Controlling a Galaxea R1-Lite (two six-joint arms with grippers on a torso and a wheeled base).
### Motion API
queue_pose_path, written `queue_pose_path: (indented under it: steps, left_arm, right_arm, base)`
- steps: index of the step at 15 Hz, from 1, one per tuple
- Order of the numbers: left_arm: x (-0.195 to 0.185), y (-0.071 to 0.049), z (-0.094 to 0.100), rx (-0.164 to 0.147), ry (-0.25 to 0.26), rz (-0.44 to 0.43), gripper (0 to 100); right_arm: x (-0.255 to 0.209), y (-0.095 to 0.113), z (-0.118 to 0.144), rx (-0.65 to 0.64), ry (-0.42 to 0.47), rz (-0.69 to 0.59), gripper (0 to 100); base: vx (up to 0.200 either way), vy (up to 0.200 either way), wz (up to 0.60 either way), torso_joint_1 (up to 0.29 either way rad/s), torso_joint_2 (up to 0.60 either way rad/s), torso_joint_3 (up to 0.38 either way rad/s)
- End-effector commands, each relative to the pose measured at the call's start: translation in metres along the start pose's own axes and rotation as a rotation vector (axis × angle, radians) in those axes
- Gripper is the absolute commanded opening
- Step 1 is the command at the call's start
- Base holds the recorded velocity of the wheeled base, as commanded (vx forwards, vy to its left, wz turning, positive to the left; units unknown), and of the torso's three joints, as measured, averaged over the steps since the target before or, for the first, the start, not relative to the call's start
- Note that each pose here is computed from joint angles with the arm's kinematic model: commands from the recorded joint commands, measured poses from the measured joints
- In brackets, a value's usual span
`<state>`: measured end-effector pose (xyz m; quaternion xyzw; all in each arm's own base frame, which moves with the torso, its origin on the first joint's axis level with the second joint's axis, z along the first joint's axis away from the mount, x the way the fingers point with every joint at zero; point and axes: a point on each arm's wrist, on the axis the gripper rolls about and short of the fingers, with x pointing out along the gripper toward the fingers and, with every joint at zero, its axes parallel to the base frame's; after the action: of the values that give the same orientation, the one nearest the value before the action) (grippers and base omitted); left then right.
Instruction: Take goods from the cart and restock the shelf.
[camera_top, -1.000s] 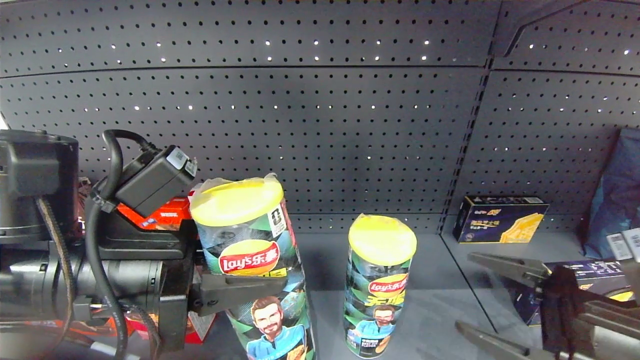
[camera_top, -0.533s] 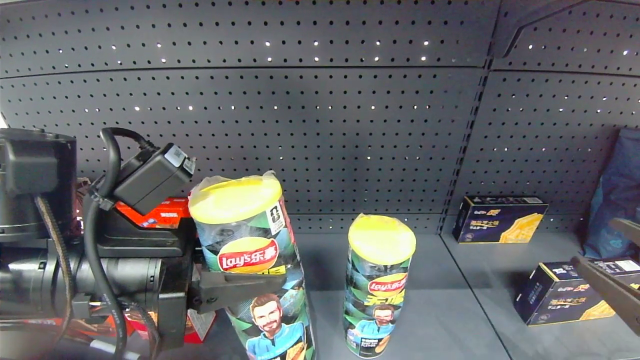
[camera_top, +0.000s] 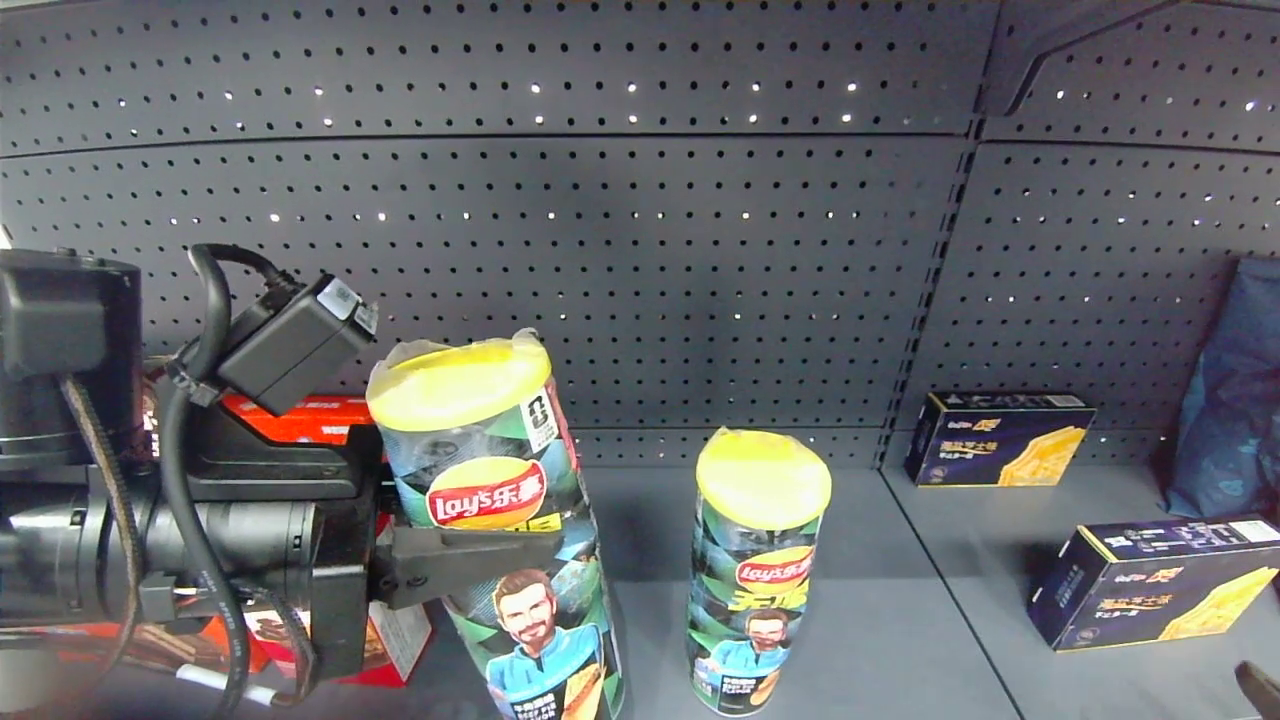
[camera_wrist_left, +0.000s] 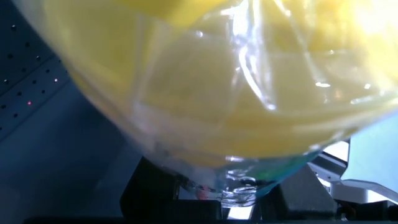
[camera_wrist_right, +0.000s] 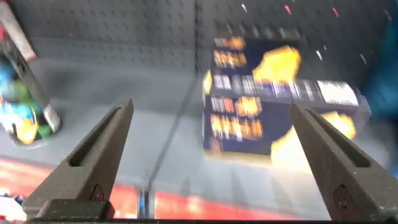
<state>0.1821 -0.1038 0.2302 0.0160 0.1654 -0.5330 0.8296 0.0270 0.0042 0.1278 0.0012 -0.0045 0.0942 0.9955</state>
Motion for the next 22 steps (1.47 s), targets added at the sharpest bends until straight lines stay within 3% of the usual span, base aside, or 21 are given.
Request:
queue_pose_path:
  steps: [1, 2, 3, 14, 19, 21, 22]
  left_arm:
    - [-0.003, -0.002, 0.000, 0.003, -0.005, 0.001, 0]
    - [-0.005, -0.004, -0.002, 0.001, -0.001, 0.001, 0]
    - [-0.006, -0.005, -0.003, 0.001, -0.002, 0.000, 0]
    - [-0.015, -0.011, -0.005, 0.010, -0.012, 0.011, 0]
    - [-0.021, -0.005, 0.013, 0.048, -0.069, 0.054, 0]
    - [-0.015, 0.006, 0.011, 0.064, -0.050, 0.072, 0]
    - [-0.015, 0.006, 0.011, 0.064, -0.050, 0.072, 0]
  right_arm:
    - [-0.040, 0.006, -0.026, 0.000, -0.075, -0.084, 100]
    - [-0.049, 0.007, -0.041, 0.004, -0.063, -0.093, 100]
    - [-0.050, 0.006, -0.053, 0.015, 0.020, -0.137, 100]
    - [-0.050, 0.006, -0.052, 0.005, 0.007, -0.140, 100]
    - [-0.050, 0.006, -0.052, 0.005, 0.007, -0.138, 100]
    - [-0.050, 0.006, -0.052, 0.005, 0.007, -0.140, 100]
    - [-0.050, 0.006, -0.052, 0.005, 0.007, -0.140, 100]
  base:
    - [0.000, 0.000, 0.00, 0.000, 0.00, 0.000]
    - [0.000, 0.000, 0.00, 0.000, 0.00, 0.000]
    - [0.000, 0.000, 0.00, 0.000, 0.00, 0.000]
    - [0.000, 0.000, 0.00, 0.000, 0.00, 0.000]
    - [0.000, 0.000, 0.00, 0.000, 0.00, 0.000]
    - [0.000, 0.000, 0.00, 0.000, 0.00, 0.000]
    - [0.000, 0.000, 0.00, 0.000, 0.00, 0.000]
